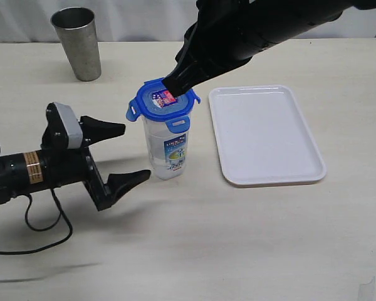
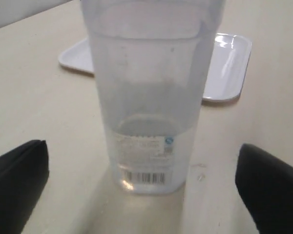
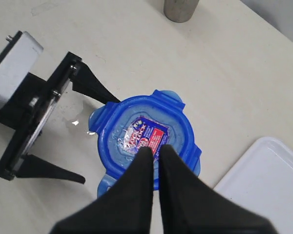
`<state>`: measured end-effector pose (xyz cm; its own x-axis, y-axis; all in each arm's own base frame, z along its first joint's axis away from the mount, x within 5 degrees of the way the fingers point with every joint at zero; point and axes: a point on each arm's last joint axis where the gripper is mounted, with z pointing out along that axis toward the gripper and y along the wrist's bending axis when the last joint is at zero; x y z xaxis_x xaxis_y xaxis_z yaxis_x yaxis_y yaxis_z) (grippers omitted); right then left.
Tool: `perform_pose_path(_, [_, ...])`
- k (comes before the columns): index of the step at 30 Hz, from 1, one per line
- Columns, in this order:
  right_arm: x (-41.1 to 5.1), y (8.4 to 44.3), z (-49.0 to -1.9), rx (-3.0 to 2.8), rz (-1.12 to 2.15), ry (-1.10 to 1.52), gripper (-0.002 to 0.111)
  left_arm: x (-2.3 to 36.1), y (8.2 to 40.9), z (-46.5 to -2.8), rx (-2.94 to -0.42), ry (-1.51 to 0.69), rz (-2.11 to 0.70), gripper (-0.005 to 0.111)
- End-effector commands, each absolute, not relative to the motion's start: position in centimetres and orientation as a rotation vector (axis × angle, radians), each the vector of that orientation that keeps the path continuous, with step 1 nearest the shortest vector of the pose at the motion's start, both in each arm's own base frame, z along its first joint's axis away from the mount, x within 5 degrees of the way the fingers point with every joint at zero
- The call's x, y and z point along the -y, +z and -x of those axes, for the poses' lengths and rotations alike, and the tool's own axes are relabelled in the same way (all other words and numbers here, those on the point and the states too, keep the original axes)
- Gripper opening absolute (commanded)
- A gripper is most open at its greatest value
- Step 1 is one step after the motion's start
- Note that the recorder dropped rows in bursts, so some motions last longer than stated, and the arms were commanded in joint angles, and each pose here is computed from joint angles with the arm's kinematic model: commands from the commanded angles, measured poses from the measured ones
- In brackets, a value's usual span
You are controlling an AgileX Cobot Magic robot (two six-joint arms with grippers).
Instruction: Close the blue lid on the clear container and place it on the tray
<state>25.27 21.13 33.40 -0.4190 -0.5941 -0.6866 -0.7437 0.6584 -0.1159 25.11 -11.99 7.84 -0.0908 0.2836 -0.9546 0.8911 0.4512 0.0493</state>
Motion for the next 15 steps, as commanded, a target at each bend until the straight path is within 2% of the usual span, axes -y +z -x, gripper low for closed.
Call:
perform_pose_path(1, [-21.0, 33.5, -25.2, -2.134, 1.038, 0.257, 0.004, 14.2, 8.1, -26.0, -1.56, -0.717, -1.072, 0.101])
perform_pose_path(6, [-21.0, 33.5, -25.2, -2.139, 1.029, 0.262, 0.004, 14.8, 8.2, -26.9, -1.591, -0.681, -1.025, 0.101])
perform_pose_path(15, [-21.0, 33.6, -25.2, -2.142, 1.021, 0.269, 0.004, 15.4, 7.2, -28.0, -1.603, -0.779, -0.976, 0.101])
